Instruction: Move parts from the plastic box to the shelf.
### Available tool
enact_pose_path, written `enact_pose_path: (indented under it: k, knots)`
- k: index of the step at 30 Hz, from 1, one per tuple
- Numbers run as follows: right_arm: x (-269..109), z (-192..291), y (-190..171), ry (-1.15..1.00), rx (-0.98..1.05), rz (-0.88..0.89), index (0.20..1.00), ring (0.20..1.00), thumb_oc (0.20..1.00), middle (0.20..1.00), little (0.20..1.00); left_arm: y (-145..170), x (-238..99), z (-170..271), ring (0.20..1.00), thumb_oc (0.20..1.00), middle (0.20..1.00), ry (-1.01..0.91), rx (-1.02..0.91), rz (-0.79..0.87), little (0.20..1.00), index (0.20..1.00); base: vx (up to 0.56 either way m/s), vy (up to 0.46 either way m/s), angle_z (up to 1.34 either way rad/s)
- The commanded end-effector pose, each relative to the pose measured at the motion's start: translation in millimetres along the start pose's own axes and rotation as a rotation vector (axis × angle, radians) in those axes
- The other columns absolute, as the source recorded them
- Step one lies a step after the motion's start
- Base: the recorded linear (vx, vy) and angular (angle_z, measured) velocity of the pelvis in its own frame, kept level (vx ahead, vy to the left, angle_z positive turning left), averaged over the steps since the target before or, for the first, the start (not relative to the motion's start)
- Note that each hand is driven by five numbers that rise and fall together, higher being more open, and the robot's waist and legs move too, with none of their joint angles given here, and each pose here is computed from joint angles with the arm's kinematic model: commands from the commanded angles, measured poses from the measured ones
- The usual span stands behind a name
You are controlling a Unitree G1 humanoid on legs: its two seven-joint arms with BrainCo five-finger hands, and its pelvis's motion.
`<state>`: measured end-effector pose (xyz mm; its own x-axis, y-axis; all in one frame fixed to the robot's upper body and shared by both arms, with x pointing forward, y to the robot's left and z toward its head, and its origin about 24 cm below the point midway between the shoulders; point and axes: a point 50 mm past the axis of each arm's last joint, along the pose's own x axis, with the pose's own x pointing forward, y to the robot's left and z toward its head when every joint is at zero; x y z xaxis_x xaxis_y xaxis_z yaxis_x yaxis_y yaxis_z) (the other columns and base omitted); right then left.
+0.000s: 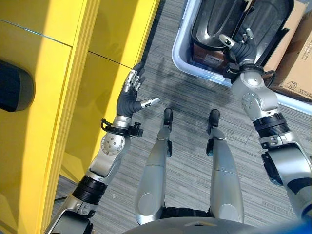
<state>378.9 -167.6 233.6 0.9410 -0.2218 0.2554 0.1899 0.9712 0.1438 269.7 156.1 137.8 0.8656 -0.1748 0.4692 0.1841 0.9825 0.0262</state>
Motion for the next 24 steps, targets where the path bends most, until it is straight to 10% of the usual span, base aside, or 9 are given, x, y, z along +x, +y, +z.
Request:
enact_pose_path:
  k: [1, 14, 24]
  knots:
    - [-0.5, 61.0, 17.8, -0.266, -0.016, 0.071, 1.0, 1.0, 1.0, 1.0, 1.0, 3.9, -9.9, 10.8, 1.0, 1.0, 1.0, -0.047, -0.001, -0.026, 1.0, 1.0, 0.0, 0.0, 0.0]
    - [-43.1, 121.4, -4.9, -0.931, -0.304, -0.308, 1.0, 1.0, 1.0, 1.0, 1.0, -10.0, -21.1, 6.3, 1.0, 1.0, 1.0, -0.029, -0.072, -0.056, 1.0, 1.0, -0.01, 0.035, -0.03]
    - [-54.1, 80.9, 3.7, -0.784, -0.345, -0.272, 1.0, 1.0, 1.0, 1.0, 1.0, -18.0, -25.9, 4.0, 1.0, 1.0, 1.0, -0.043, -0.108, -0.041, 1.0, 1.0, -0.02, 0.062, -0.12]
